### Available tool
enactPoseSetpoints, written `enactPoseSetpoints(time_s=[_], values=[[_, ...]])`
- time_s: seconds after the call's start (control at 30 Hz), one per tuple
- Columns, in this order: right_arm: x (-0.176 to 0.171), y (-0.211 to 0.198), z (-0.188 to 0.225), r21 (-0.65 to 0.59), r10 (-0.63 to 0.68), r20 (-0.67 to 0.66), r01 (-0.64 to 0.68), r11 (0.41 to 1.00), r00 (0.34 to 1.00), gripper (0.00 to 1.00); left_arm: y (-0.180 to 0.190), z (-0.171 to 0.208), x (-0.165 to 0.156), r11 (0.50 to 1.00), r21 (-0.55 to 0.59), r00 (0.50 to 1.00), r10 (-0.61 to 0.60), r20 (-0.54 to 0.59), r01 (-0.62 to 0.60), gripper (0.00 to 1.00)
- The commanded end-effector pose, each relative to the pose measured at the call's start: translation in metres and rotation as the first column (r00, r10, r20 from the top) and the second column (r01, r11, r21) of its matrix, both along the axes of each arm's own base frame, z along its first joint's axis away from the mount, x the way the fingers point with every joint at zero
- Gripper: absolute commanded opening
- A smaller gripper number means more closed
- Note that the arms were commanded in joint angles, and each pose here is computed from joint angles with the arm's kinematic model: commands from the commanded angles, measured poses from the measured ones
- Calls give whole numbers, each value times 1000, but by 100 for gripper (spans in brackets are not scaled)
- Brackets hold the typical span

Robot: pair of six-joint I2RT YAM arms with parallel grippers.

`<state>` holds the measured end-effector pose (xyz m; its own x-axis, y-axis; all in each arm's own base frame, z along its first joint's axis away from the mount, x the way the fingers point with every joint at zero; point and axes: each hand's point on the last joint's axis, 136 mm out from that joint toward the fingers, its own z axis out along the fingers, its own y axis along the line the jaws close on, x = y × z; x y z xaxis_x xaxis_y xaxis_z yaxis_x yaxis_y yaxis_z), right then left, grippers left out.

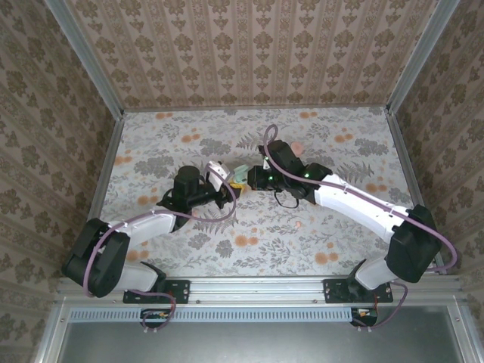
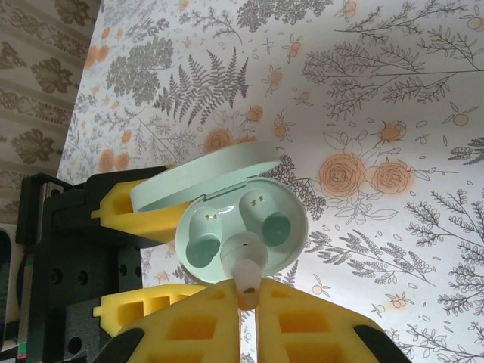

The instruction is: Insert the wireless bluetooth earbuds into the charging case

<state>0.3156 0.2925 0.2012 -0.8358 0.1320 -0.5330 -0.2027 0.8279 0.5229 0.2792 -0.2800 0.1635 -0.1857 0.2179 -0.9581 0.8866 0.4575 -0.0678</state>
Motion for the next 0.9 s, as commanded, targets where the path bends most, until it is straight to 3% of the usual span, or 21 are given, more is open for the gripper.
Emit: enactPoseSetpoints(time_s=[0.0, 0.3, 0.73, 0.87], values=[[-2, -4, 6, 59, -10, -8, 10, 998, 1000, 11, 5, -5, 7, 999, 5, 999, 39, -24, -39, 12], [-1, -28, -51, 54, -84, -120, 91, 994, 989, 11, 35, -24, 26, 981, 56, 979, 189, -80, -184, 12], [2, -33, -176, -20, -106, -336, 106, 994, 936, 8, 44, -27, 23, 976, 61, 973, 216, -82, -211, 12], [-2, -31, -173, -1, -104, -350, 110, 994, 931, 22, 47, -26, 22, 974, 68, 972, 222, -74, -217, 12]])
